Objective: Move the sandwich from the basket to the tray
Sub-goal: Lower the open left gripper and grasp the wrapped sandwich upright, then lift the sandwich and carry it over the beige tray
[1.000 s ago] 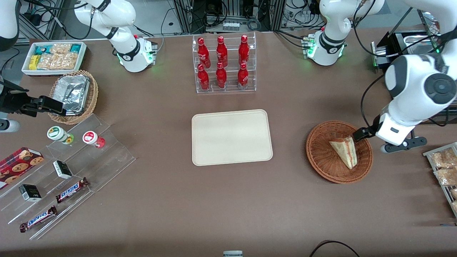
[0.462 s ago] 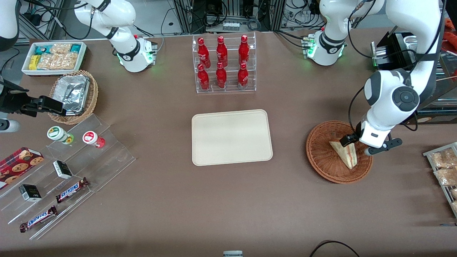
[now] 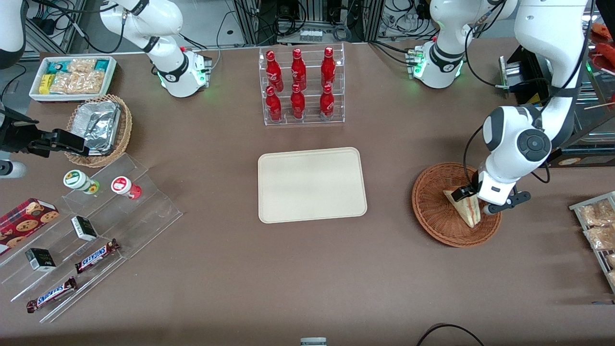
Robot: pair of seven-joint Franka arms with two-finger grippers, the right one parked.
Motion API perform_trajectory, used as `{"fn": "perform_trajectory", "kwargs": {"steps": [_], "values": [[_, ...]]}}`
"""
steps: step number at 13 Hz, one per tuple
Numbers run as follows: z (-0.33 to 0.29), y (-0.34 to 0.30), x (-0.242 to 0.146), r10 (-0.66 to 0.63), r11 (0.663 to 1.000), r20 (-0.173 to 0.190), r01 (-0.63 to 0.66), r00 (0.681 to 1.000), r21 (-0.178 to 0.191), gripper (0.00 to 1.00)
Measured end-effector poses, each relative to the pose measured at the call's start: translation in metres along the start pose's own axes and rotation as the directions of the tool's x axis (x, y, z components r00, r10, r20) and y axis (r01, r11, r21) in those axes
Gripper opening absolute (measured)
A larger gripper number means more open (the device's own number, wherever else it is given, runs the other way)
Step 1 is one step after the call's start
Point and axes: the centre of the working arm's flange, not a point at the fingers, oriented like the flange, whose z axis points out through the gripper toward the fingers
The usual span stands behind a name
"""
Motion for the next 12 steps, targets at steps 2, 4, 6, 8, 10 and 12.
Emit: {"fn": "perform_trajectory", "kwargs": {"steps": [2, 4, 6, 8, 10, 12], "values": [[0.004, 0.000, 0.000, 0.000, 1.000, 0.006, 0.000, 1.000, 0.002, 0.94], [0.004, 0.000, 0.000, -0.002, 1.000, 0.007, 0.002, 1.000, 0.002, 0.87], [0.004, 0.000, 0.000, -0.007, 1.000, 0.006, 0.007, 1.000, 0.002, 0.62], [0.002, 0.001, 0.001, -0.013, 1.000, 0.003, 0.013, 1.000, 0.000, 0.39], [-0.010, 0.005, 0.006, -0.016, 1.000, 0.002, 0.016, 1.000, 0.002, 0.30], [-0.050, 0.017, 0.013, -0.002, 1.000, 0.037, 0.001, 0.999, 0.028, 0.26]]}}
